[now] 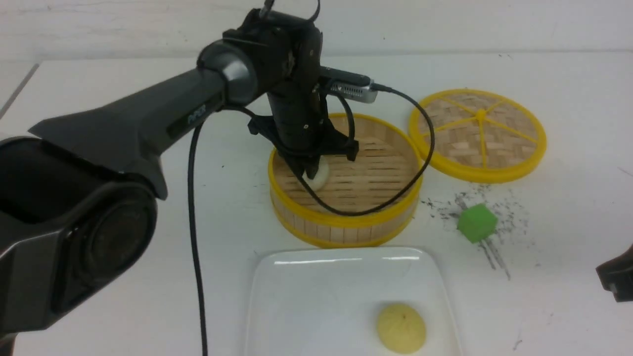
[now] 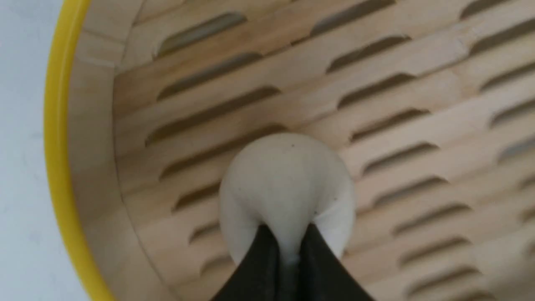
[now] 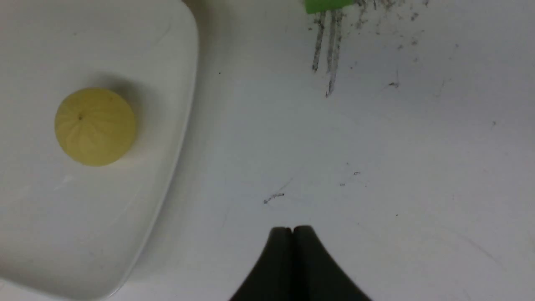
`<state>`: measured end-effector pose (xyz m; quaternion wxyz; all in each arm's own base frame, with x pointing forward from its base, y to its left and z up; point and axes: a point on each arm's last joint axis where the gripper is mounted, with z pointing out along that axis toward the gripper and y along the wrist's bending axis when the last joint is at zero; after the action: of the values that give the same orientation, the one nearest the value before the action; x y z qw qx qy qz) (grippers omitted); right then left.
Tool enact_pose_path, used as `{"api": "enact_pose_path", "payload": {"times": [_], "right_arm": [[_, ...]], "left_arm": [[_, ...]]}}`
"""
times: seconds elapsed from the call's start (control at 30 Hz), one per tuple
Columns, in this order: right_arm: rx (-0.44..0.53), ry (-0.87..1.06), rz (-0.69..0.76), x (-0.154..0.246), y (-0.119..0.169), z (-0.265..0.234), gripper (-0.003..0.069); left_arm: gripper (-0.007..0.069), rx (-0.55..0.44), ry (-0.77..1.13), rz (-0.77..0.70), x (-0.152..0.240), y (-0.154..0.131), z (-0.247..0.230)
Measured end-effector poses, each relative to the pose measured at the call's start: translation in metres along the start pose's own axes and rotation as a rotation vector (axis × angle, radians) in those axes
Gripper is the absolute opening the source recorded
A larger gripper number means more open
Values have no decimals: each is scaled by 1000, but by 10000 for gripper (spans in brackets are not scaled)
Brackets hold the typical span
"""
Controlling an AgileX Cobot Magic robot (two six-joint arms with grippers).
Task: Put the steamed buns into the plate on the white tablecloth.
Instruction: 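Reach into the bamboo steamer and grasp a bun with the left gripper, then carry the bun from the bamboo steamer to the plate with the left gripper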
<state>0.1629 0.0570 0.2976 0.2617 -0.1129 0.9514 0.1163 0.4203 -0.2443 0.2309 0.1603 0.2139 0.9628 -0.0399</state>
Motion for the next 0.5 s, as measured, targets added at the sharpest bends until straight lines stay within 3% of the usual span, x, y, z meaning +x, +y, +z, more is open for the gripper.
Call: {"api": "enact_pose_path", "payload": {"times": [0.17,0.37,0.5], "right_arm": [[0,0,0,0,0,0,-1],[0,0,0,0,0,0,2],[-1,0,1,0,0,0,4]], "left_arm": [[27,58,-54,-21,-2,-4,-62],[27,133,-311,-64,21,-2,-198],[28,183,-264,-74,58,-7,-215]]}}
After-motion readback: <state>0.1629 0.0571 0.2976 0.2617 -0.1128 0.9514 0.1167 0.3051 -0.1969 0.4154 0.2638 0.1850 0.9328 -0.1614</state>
